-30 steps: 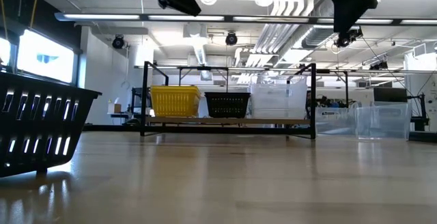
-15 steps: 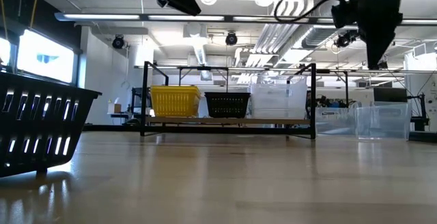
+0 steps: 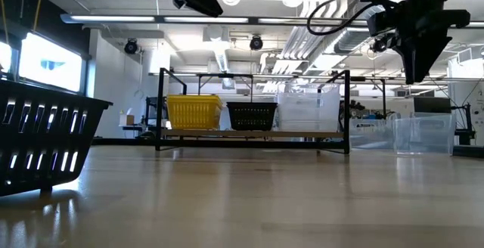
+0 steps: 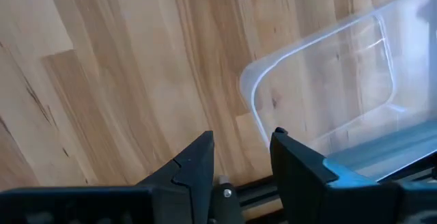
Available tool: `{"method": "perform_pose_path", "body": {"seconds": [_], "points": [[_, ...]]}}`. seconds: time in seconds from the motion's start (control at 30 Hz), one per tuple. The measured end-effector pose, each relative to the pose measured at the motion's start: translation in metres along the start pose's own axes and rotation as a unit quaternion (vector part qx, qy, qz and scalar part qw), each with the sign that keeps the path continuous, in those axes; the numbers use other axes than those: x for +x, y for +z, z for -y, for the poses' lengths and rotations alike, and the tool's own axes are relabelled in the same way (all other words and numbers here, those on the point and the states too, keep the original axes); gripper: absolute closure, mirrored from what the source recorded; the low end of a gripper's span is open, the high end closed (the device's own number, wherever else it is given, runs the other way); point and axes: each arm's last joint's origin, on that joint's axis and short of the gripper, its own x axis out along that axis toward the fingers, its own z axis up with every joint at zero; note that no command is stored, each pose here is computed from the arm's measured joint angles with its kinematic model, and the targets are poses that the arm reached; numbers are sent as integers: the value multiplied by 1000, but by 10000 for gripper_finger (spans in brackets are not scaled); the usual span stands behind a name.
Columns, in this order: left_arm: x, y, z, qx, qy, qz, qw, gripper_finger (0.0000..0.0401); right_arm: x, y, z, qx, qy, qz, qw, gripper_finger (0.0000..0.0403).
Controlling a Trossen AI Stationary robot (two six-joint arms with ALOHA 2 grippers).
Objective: Stack baskets on shelf by color
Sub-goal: Stack the transparent bin on top of the transparent bin on the shelf
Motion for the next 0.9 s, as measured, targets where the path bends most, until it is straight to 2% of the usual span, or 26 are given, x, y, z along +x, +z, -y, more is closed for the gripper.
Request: {"method": "perform_pose_path", "body": {"seconds": [0.33,0.6,0.73,0.9], "points": [[-1,0,7,6,-12,-1,1000,237,3,2,0,-13,-5,-4,1000,273],[-1,0,8,23,-14,-1,1000,237,32,-10,-4,10,-15,-49,999,273],[-1,0,8,34,-14,0,999,237,40,-10,-3,4,-42,-40,998,273],[-1,0,7,44,-13,0,999,237,49,-4,-4,-3,-33,-20,999,273]]}}
